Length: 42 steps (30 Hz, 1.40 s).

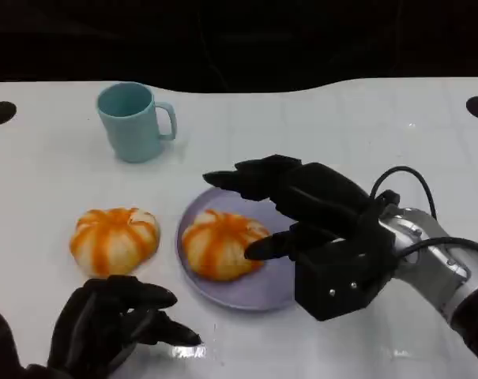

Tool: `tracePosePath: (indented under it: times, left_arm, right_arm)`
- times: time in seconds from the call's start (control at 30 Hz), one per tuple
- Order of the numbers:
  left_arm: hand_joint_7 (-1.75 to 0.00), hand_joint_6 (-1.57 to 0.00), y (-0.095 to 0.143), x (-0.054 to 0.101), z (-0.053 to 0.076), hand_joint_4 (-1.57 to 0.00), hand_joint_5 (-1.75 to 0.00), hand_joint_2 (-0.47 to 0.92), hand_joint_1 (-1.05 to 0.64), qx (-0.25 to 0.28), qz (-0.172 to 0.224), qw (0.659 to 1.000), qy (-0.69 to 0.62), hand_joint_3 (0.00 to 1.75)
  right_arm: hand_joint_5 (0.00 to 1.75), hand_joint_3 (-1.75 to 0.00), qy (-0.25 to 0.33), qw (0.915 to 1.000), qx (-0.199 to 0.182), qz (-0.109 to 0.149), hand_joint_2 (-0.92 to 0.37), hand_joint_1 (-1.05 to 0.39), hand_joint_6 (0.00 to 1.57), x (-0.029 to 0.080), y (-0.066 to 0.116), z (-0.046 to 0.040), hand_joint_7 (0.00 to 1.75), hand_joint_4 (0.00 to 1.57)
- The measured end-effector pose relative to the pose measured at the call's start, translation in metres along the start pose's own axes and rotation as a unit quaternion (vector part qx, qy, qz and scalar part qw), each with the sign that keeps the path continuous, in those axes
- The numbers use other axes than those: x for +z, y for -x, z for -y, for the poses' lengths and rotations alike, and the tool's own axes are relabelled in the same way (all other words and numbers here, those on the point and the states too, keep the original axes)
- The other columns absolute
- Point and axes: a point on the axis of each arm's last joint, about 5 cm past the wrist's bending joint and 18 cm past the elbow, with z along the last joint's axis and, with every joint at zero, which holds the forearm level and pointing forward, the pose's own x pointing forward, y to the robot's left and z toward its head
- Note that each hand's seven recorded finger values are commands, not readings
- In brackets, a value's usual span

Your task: Grasp the bread from the table and place it into the plate.

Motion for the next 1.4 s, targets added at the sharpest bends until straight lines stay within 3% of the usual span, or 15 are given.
tracePosePath:
  times: [0.13,0.4,0.6,0.77,0.87,0.97,1.03,1.13,1.27,1.4]
  left_arm:
    - [0.0,-1.55,0.0,0.0,0.0,-1.57,-0.23,0.79,-0.99,0.0,0.0,1.0,0.0,0.0]
    - [0.0,-1.54,0.0,0.0,0.0,-1.57,-0.22,0.78,-0.98,0.0,-0.001,1.0,0.003,0.0]
    - [0.0,-1.55,0.0,0.0,0.0,-1.57,-0.22,0.8,-0.98,0.001,-0.001,1.0,0.003,0.01]
    - [0.0,-1.55,0.0,0.0,0.001,-1.57,-0.22,0.8,-0.97,0.0,0.0,1.0,0.003,0.0]
    - [0.0,-1.55,0.0,0.0,0.001,-1.57,-0.22,0.8,-0.97,0.0,0.0,1.0,0.003,0.0]
    - [0.0,-1.55,0.0,0.0,0.001,-1.57,-0.21,0.8,-0.97,0.001,0.001,1.0,0.003,0.0]
    - [0.0,-1.55,0.0,0.0,0.001,-1.57,-0.21,0.8,-0.97,0.001,0.0,1.0,0.003,0.0]
    - [0.0,-1.55,0.0,0.0,0.001,-1.57,-0.21,0.8,-0.97,0.0,-0.002,1.0,0.005,0.0]
    - [0.0,-1.54,0.0,0.0,0.001,-1.57,-0.2,0.8,-0.97,0.0,-0.002,1.0,0.005,0.0]
    - [0.0,-1.54,0.0,0.001,0.002,-1.57,-0.2,0.8,-0.97,-0.002,-0.002,1.0,0.005,0.0]
  right_arm:
    - [0.08,-0.34,-0.005,1.0,-0.004,0.002,-0.92,-0.82,0.11,0.002,0.007,0.0033,0.01,0.02]
    - [0.13,-0.34,-0.01,0.9994,-0.033,-0.001,-0.92,-0.78,0.13,0.0,0.037,0.0189,0.02,0.05]
    - [0.21,-0.32,-0.029,0.9982,-0.052,-0.007,-0.92,-0.76,0.19,-0.002,0.063,0.0192,0.05,0.12]
    - [0.35,-0.27,-0.057,0.9954,-0.077,-0.006,-0.92,-0.66,0.38,-0.002,0.082,0.0182,0.13,0.29]
    - [0.77,-0.25,-0.081,0.9925,-0.091,-0.008,-0.92,-0.58,0.53,-0.002,0.095,0.0168,0.2,0.32]
    - [1.13,-0.27,-0.099,0.9897,-0.102,-0.011,-0.92,-0.51,0.66,-0.003,0.11,0.0153,0.34,0.4]
    - [1.31,-0.28,-0.11,0.9877,-0.11,-0.015,-0.92,-0.49,0.6,-0.004,0.118,0.0143,0.68,0.43]
    - [1.5,-0.28,-0.125,0.9844,-0.123,-0.016,-0.92,-0.48,0.54,-0.004,0.129,0.0131,1.05,0.46]
    - [1.7,-0.28,-0.171,0.9751,-0.141,-0.014,-0.92,-0.45,0.51,-0.002,0.143,0.0083,1.31,0.49]
    - [1.74,-0.32,-0.222,0.9621,-0.158,-0.015,-0.92,-0.45,0.5,0.003,0.156,0.0032,1.42,0.56]
